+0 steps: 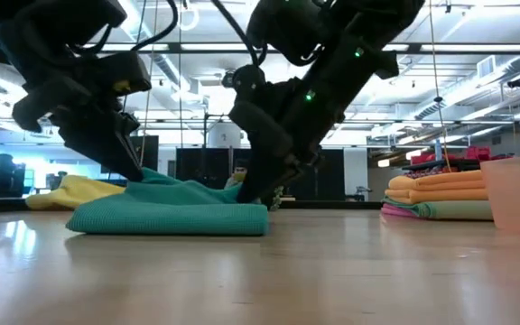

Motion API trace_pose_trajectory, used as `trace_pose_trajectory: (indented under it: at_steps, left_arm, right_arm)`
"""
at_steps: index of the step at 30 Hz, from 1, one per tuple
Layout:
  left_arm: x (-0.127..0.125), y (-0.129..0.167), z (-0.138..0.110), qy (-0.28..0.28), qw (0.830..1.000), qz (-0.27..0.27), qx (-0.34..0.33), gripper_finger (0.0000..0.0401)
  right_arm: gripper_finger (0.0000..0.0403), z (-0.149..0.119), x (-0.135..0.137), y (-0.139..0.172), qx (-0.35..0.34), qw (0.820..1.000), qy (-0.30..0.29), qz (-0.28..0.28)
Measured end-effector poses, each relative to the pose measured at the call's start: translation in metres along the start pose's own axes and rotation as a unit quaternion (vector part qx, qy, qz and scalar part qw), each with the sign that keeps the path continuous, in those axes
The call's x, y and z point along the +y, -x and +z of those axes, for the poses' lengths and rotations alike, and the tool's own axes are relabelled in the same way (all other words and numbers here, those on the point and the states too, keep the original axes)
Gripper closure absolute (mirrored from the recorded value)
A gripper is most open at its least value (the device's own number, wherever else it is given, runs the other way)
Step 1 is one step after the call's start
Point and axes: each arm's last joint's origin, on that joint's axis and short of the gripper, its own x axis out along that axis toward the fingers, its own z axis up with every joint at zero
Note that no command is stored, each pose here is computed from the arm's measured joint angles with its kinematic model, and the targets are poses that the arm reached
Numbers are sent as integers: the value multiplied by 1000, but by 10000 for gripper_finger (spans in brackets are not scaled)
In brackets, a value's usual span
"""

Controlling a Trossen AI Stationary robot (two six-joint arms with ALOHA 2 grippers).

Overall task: Fold microfiber towels
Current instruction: Fold the blue microfiber towel

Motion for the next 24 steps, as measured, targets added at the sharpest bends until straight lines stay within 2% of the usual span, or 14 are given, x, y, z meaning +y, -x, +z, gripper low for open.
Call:
trace_pose_trajectory:
  at_steps: [4,8,15,20,24]
  left_arm:
    - [5,-1,1,11,1000,10,1,347]
    - [11,-3,2,19,1000,21,2,327]
    - [18,3,6,28,999,35,-14,302]
    - [18,11,10,29,999,29,-35,290]
    - [9,11,10,3,999,9,-41,295]
  right_arm:
    - [390,-2,-3,-3,-3,1000,1,10]
    - [362,0,-4,-3,-10,1000,-4,9]
    - [271,5,-7,1,-20,1000,0,-3]
    - [202,19,-14,25,-38,999,9,-29]
    - [186,22,5,44,-71,997,-4,6]
